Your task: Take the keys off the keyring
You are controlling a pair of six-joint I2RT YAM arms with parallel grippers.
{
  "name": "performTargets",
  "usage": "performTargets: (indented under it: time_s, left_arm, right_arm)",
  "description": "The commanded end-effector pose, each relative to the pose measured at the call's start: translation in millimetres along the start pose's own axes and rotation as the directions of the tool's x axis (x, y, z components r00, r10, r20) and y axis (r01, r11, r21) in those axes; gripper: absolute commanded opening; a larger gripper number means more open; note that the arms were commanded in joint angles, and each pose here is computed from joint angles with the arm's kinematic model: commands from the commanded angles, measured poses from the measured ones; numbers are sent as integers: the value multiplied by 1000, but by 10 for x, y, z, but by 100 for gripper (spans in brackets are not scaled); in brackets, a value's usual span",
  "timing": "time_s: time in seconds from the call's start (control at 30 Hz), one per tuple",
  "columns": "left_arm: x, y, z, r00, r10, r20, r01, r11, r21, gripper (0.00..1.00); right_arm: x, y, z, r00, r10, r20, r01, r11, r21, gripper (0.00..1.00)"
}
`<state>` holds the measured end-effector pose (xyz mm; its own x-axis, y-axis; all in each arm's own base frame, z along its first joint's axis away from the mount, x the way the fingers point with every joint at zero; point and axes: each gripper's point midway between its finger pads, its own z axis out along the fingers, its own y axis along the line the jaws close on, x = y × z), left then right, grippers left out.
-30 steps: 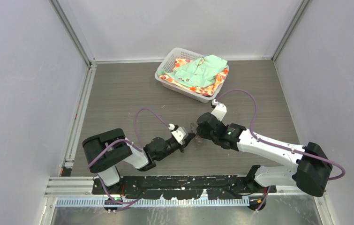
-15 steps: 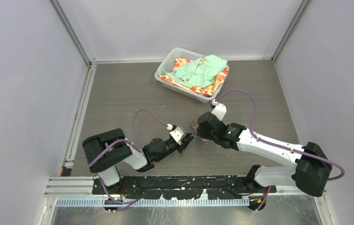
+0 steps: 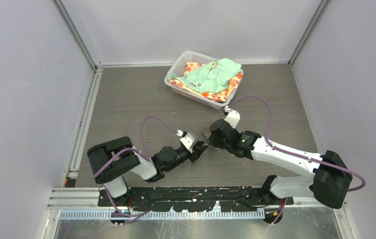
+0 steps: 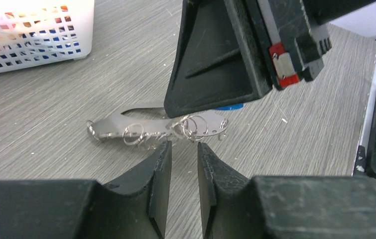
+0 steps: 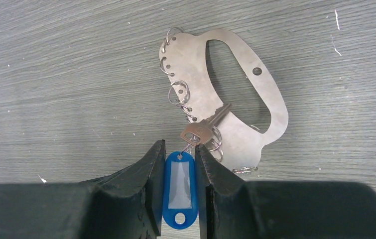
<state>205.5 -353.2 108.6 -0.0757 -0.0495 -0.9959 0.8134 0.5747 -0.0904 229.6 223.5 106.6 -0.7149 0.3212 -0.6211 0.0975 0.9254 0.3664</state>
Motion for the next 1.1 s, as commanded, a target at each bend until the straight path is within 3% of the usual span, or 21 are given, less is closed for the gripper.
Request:
performTargets:
  time_s: [0.0,0.7,1.07]
  left_arm:
    - [-245,-10,115,995,-60,81,62,998,-18,27]
    - [-48,142,99,996,-70,60,76,992,-100,28]
    - [-72,425,30,998,-3,66,19,969,-247,31]
  right_arm:
    - [-113,156,-21,999,25,33,-24,999,-34,1]
    - [-284,296,11,993,86,82,-84,996,-25,1]
    - [-333,483,35,988,138,71,-134,989,-56,1]
